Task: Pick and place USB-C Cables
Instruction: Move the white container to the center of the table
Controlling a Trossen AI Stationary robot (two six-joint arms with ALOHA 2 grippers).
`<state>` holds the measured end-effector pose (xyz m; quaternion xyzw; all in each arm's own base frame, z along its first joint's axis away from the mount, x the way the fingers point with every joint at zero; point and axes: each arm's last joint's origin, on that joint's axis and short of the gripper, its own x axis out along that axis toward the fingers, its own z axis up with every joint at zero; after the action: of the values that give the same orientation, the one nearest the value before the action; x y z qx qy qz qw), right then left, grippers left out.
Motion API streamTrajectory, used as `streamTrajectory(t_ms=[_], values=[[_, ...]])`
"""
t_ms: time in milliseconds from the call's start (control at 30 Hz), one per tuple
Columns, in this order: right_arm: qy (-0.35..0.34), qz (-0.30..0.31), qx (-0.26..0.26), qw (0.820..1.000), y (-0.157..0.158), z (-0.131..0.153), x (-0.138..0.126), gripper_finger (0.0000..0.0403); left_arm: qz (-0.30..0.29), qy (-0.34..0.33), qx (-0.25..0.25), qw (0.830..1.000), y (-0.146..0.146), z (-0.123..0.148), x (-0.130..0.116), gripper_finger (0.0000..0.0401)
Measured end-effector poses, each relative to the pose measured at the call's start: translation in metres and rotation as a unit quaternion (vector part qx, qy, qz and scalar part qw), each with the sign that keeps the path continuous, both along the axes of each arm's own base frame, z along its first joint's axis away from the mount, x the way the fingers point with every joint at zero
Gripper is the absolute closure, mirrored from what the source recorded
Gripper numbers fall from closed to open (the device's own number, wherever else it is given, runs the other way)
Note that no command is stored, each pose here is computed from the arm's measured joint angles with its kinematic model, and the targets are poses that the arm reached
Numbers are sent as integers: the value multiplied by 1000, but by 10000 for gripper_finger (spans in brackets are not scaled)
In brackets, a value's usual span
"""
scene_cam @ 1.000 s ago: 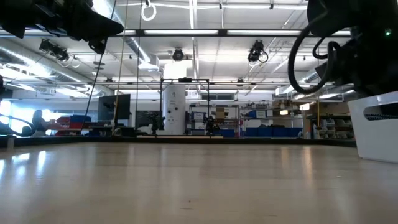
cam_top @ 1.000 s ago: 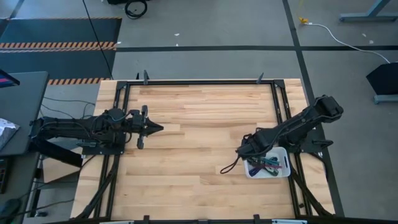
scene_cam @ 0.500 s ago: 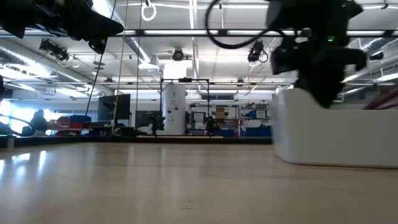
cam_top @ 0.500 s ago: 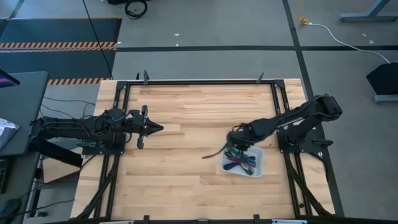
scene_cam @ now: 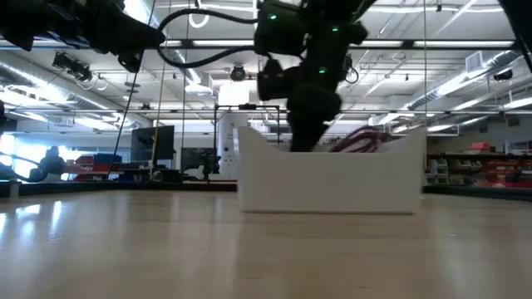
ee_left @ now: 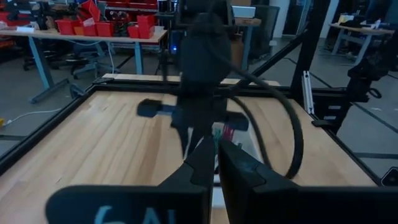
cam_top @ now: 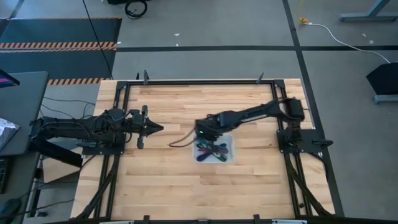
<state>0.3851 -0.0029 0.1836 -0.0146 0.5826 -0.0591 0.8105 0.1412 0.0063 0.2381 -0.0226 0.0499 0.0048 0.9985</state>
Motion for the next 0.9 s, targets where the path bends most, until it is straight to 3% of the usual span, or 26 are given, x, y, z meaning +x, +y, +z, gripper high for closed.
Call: streamTrajectory(t_ms=[400, 900], values=[[-28, 14, 1, 1000, -41, -3, 56, 400, -26, 1, -1, 1000, -8, 0, 0, 374], [-35, -12, -1, 999, -81, -2, 54, 400, -26, 6, -1, 1000, -8, -1, 0, 374]])
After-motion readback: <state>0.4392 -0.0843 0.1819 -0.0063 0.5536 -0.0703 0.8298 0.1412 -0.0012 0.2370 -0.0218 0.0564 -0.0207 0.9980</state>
